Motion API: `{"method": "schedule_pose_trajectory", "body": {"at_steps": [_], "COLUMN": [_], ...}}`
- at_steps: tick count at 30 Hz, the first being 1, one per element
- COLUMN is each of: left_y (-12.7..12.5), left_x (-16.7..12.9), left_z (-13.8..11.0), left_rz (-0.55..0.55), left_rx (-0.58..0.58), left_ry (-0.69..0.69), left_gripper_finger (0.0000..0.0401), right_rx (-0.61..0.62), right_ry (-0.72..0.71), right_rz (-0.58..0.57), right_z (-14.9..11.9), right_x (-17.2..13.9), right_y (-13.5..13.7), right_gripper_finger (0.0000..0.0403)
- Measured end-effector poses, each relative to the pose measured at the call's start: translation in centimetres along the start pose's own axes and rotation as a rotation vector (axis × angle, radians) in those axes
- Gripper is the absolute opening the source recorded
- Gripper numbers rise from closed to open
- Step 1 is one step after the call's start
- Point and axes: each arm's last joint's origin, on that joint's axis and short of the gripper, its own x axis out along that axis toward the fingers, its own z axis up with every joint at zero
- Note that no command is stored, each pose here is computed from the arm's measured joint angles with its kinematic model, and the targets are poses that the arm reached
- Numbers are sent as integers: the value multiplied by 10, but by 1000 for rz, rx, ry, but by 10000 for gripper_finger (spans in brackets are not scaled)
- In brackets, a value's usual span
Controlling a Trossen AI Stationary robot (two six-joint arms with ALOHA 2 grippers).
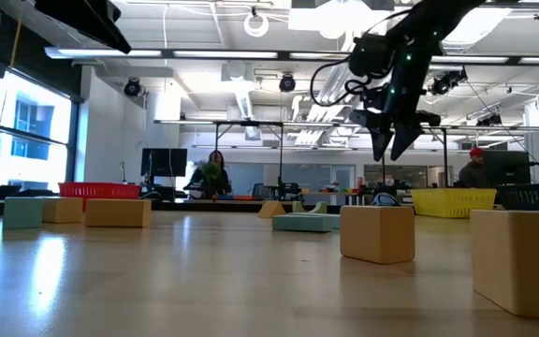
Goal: Sort & place blocks by color
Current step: Put the yellow block into the red bin
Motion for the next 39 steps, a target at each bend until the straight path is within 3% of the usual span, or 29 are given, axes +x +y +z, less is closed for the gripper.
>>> {"method": "schedule_pose_trajectory", "body": {"at_steps": [9, 19, 39], "left_y": [-9, -15, -31], "left_x": [19, 60, 117], "left_z": [-5, -7, -25], "left_rz": [-88, -231, -260], "left_rx": [124, 98, 278], "left_ry": [242, 477, 828], "left_gripper_finger": [204, 204, 204], "right_rx": [-11, -9, -12], "right_ry": [1, 1, 1], "right_rz": [10, 12, 11], "right_z": [-2, -2, -2], "right_x": [-1, -1, -1], "right_y": [3, 3, 3], "right_gripper_finger": [188, 188, 188]}}
